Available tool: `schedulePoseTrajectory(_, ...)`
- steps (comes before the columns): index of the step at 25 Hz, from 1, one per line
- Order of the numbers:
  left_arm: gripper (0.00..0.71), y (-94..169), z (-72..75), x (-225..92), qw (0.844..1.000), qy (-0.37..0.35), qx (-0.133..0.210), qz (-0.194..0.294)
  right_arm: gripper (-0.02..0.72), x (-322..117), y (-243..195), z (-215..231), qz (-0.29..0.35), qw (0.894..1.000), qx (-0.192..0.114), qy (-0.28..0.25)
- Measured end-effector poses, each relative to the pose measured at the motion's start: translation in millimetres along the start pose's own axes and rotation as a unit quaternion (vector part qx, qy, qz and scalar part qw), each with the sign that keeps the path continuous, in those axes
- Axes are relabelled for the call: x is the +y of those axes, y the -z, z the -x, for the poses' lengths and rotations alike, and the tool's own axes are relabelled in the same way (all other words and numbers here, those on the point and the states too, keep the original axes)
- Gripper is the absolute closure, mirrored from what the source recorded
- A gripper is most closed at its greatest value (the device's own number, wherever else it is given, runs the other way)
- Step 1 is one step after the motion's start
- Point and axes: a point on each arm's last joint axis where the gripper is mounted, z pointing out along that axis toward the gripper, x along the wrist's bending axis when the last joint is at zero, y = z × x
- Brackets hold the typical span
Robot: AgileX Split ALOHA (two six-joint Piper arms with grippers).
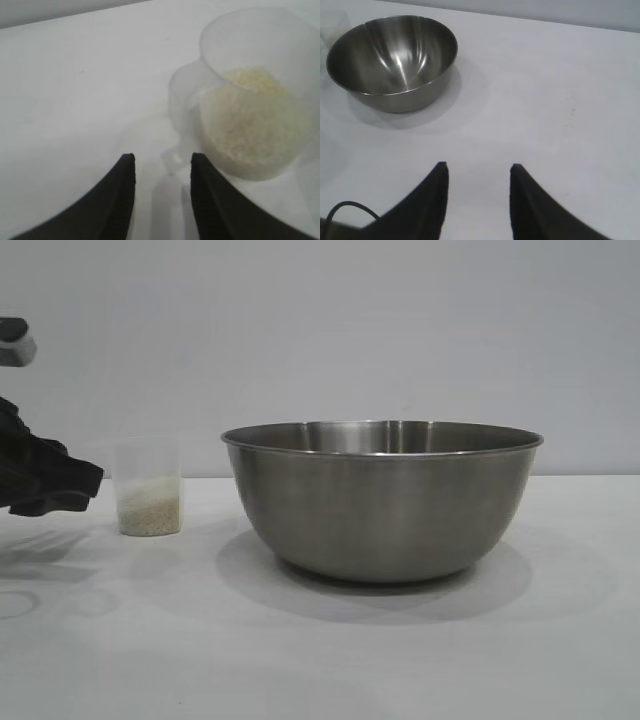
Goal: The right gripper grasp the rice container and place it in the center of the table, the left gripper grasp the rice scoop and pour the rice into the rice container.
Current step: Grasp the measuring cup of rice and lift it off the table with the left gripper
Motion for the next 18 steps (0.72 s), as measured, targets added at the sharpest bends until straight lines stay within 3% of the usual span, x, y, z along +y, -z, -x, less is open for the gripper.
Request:
schedulePoseTrajectory(6,0.488,-20,0.3,8,1.0,0.001,0.001,0.022,0.414,0,0,0,0.0,1.0,0.0,-0.001)
schedulePoseTrajectory(11,0.71,-31,0.2,15,0.999,0.002,0.002,0.04,0.414,0,0,0,0.0,1.0,0.0,-0.001)
schedulePoseTrajectory(18,0.71,-32,-0.2,26,0.998,0.002,0.003,0.064,0.414,0,0,0,0.0,1.0,0.0,-0.001)
